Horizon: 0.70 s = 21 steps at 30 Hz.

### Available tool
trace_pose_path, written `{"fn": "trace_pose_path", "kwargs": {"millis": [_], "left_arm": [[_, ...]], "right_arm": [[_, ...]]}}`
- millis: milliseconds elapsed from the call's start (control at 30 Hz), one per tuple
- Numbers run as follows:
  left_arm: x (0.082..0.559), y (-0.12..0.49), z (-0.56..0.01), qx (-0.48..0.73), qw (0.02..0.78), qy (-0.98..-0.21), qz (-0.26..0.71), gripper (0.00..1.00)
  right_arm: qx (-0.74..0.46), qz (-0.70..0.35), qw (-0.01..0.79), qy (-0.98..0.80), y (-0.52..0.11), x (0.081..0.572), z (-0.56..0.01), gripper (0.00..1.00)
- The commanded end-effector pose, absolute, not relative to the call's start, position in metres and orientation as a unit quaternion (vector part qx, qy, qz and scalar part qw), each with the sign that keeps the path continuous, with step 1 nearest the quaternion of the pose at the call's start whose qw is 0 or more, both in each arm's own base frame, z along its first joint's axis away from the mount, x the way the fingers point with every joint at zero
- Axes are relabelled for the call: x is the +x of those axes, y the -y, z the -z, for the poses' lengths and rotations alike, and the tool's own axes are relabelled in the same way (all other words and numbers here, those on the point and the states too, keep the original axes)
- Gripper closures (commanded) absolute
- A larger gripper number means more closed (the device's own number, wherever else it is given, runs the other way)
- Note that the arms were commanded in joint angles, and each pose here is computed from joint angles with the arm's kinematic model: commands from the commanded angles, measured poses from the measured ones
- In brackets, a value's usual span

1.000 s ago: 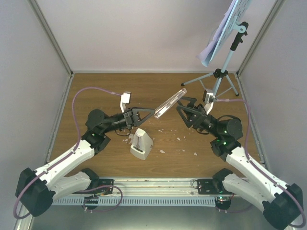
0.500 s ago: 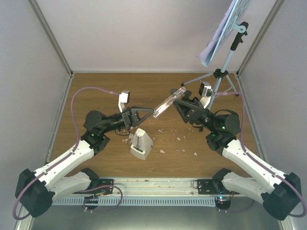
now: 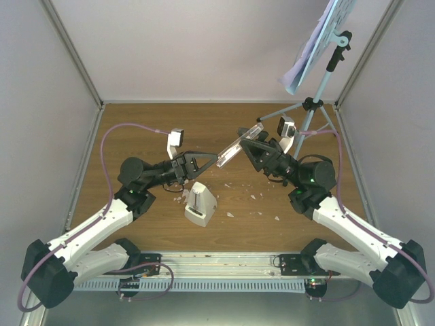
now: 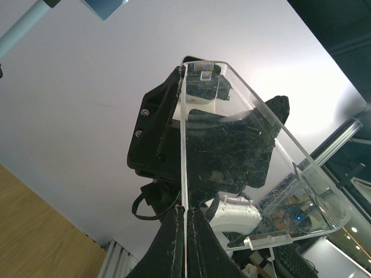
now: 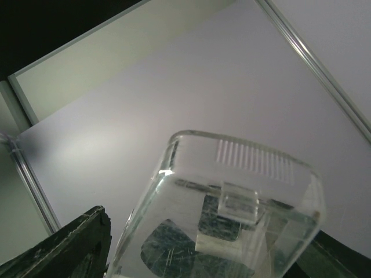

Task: Pack up the instrument practice props

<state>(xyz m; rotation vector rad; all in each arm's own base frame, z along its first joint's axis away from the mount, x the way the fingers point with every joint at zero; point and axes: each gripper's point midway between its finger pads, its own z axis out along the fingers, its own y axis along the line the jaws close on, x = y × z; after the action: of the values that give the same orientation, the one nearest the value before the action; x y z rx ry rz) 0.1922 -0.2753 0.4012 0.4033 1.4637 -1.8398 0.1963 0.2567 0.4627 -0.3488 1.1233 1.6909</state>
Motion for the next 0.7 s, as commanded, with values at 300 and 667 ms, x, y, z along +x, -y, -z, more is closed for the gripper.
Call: {"fn": "trace_pose_path", "kwargs": {"millis": [300,667], "left_arm": [[0.180,0.271,-0.422,0.179,0.393,-0.544,0.720,1.00],[0.185,0.270,-0.415,0.173,0.402,-0.564,0.700,0.60]], "right_arm": [[-0.138,-0.702,0.535,-0.449,-0.251,0.193,-0.473,0.40],[-0.127,-0.678,0.550,-0.471,-0.246,0.198,-0.464,0.44]]}}
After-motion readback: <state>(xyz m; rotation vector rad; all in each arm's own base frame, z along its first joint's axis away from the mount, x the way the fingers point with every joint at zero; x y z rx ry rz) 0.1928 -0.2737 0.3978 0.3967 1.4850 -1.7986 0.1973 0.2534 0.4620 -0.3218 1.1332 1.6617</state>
